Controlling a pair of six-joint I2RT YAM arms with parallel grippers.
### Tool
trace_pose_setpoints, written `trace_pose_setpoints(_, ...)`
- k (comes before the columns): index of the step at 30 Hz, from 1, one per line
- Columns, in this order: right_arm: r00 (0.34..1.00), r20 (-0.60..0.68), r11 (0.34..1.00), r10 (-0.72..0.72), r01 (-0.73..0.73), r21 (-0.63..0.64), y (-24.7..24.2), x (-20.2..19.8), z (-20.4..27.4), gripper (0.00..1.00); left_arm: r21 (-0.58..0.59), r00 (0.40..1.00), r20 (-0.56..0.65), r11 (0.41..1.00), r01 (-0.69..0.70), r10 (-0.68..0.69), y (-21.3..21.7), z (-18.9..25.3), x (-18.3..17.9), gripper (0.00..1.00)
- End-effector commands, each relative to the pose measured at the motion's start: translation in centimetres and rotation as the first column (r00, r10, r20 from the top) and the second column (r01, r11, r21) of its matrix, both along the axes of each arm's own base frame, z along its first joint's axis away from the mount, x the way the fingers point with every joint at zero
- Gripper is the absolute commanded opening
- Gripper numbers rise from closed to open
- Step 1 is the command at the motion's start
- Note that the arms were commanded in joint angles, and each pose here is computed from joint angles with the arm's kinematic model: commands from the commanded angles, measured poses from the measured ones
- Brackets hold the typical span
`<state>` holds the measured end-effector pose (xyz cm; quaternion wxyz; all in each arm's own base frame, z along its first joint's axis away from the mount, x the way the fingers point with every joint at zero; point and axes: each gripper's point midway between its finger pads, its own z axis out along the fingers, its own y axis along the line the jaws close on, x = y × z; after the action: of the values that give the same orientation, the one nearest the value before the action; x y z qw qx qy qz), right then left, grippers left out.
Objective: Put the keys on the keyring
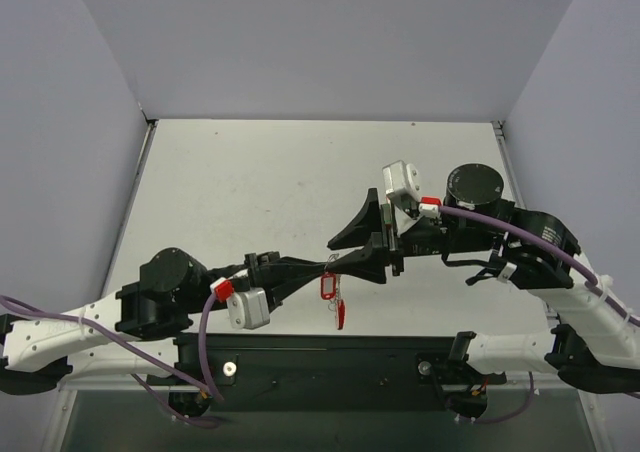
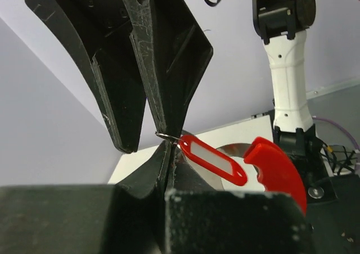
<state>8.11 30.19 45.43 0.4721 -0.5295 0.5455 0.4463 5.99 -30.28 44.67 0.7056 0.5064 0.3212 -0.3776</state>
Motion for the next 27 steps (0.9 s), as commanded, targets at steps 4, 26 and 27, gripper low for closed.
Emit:
trace_pose_setpoints(4,0.999,0.036,0.999,0.04,-0.041,0.024,-1.4,-1.1,1.2,0.33,-0.035,0.999,-0.015,0.999,0.04,-0.04,1.7,2.4,-1.1,0.0)
trace_pose_setpoints(26,0.992,-0.041,0.992,0.119,-0.12,-0.042,-0.7,-2.1,-1.0,0.34,-0.027,0.999,-0.037,0.999,0.024,-0.025,2.2,2.8,-0.9,0.0)
trace_pose_setpoints(27,0.992,-0.044,0.991,0.121,-0.123,-0.043,-0.6,-2.2,-1.0,0.34,-0.027,0.999,-0.037,0.999,0.024,-0.025,2.2,2.8,-0.9,0.0)
